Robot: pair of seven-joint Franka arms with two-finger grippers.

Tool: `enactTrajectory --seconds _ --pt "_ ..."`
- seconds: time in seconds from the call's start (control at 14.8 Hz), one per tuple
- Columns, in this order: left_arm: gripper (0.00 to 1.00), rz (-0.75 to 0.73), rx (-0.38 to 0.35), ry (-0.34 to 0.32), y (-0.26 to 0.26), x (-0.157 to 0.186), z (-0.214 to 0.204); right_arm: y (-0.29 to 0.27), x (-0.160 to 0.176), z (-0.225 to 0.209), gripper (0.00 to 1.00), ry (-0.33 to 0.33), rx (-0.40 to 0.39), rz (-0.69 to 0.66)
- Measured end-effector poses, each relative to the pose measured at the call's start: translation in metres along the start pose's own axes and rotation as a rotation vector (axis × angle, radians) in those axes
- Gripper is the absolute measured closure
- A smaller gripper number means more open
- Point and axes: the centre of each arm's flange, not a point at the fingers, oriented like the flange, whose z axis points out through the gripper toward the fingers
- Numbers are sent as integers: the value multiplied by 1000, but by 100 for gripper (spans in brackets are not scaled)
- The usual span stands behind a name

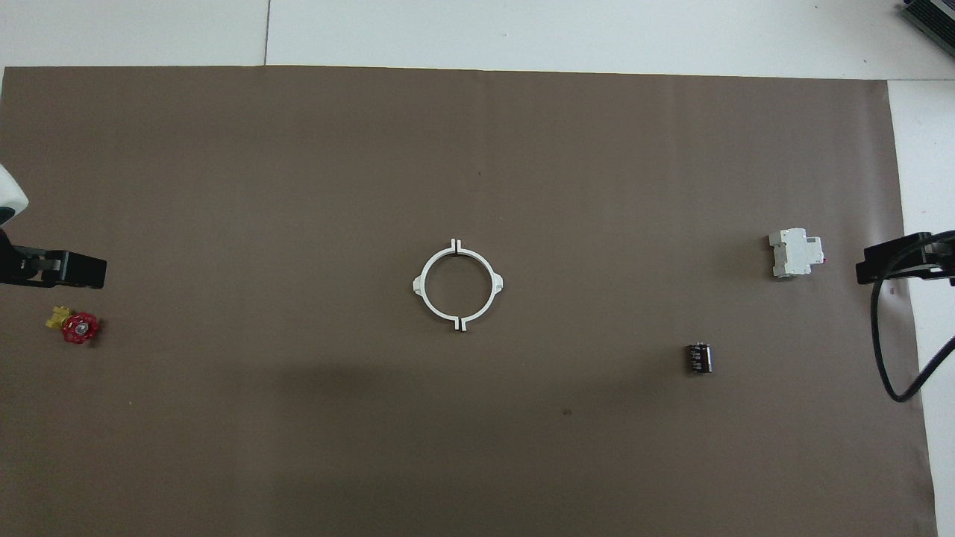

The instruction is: Assemble drain pipe with both arms

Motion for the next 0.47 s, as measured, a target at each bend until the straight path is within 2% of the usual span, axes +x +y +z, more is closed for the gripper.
enactTrajectory --seconds 0.14,0.34,0.47 --pt "0 16 -15 -16 4 4 -3 0 0 0 0 0 0 0" --pt "0 17 -75 -17 10 16 -15 0 0 0 0 0 0 0" --pt "0 21 -81 -24 12 21 -20 0 0 0 0 0 0 0"
